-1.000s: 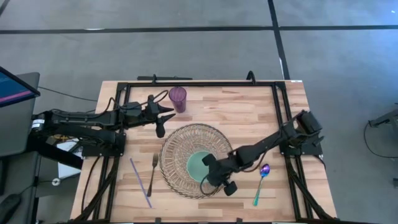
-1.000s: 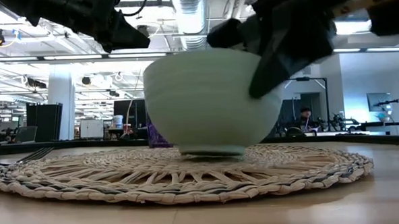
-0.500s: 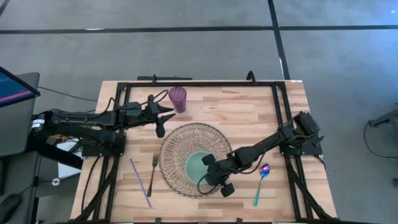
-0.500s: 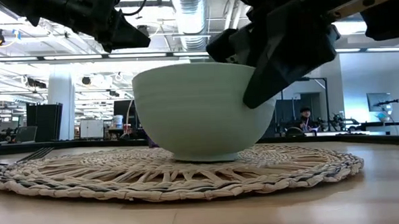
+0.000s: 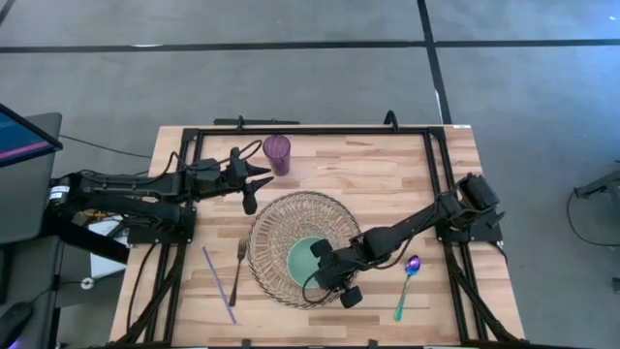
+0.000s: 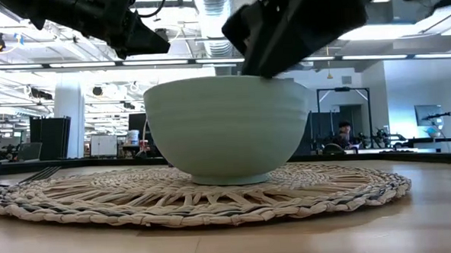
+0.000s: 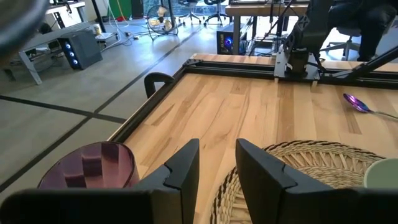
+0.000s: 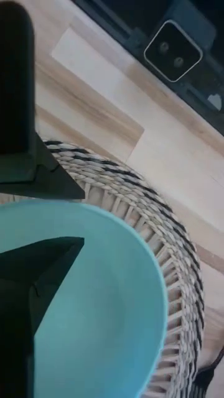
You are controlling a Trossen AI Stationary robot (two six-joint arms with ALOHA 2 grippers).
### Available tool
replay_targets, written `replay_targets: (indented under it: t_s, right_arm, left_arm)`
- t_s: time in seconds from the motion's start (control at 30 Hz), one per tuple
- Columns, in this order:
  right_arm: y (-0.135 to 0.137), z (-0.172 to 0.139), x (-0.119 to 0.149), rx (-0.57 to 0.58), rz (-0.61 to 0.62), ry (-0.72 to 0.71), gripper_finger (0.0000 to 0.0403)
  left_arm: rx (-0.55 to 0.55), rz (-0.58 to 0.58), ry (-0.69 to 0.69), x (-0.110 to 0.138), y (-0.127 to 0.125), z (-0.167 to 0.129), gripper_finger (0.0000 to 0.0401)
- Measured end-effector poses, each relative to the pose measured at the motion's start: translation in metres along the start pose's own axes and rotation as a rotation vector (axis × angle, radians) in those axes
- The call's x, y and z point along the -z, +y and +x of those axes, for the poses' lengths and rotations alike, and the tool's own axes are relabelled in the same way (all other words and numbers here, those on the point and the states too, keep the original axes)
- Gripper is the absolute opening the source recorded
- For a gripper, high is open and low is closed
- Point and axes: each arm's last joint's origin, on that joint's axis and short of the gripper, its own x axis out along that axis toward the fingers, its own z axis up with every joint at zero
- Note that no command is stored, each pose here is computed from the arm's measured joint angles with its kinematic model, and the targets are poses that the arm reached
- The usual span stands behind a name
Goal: Pick & Place Utensil
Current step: Put the light green bowl on the woven mat, then put the black fork into the light green bowl on the woven mat
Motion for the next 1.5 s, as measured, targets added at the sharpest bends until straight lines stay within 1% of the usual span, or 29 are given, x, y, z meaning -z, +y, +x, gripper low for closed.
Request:
replay_targets:
  t_s: [0.1, 0.3, 0.4, 0.5, 0.73, 0.87, 0.93, 1.03, 1.13, 1.2, 1.4, 1.5]
  right_arm:
    - [0.000, -0.007, -0.005, -0.005, 0.003, 0.048, 0.0110]
    - [-0.002, -0.021, -0.021, -0.002, 0.004, 0.081, 0.0116]
    - [-0.004, -0.028, -0.028, 0.047, 0.002, 0.101, 0.0116]
    - [-0.006, -0.037, -0.030, 0.108, -0.002, 0.174, 0.0116]
    - [-0.006, -0.062, -0.031, 0.157, 0.036, 0.312, 0.0116]
    - [-0.006, -0.087, -0.032, 0.209, 0.073, 0.296, 0.0116]
    - [-0.007, -0.101, -0.035, 0.246, 0.091, 0.253, 0.0116]
    - [-0.006, -0.116, -0.034, 0.277, 0.085, 0.163, 0.0116]
    - [-0.003, -0.123, -0.020, 0.281, 0.089, 0.101, 0.0116]
    - [-0.001, -0.126, -0.005, 0.284, 0.109, 0.069, 0.0116]
    - [0.001, -0.131, 0.045, 0.301, 0.242, -0.076, 0.0116]
    - [0.002, -0.132, 0.067, 0.307, 0.284, -0.143, 0.0116]
  left_arm:
    - [0.000, 0.000, 0.000, 0.000, 0.000, 0.000, 0.0106]
    - [0.000, 0.000, 0.000, 0.000, 0.000, 0.000, 0.0106]
    - [0.000, 0.000, 0.000, 0.000, 0.000, 0.000, 0.0106]
    - [0.000, 0.000, 0.000, 0.000, 0.000, 0.000, 0.0106]
    - [0.000, -0.008, 0.000, 0.000, 0.000, 0.000, 0.0106]
    - [0.001, -0.052, 0.000, 0.000, 0.000, 0.000, 0.0106]
    - [0.007, -0.075, 0.001, 0.000, 0.000, 0.000, 0.0106]
    - [0.012, -0.082, 0.001, 0.000, 0.000, 0.000, 0.0106]
    - [0.012, -0.082, 0.001, 0.000, 0.000, 0.000, 0.0106]
    - [0.013, -0.082, 0.001, 0.000, -0.001, 0.000, 0.0106]
    - [0.014, -0.082, 0.000, 0.000, -0.001, 0.000, 0.0106]
    - [0.014, -0.082, 0.000, 0.000, -0.001, 0.000, 0.0106]
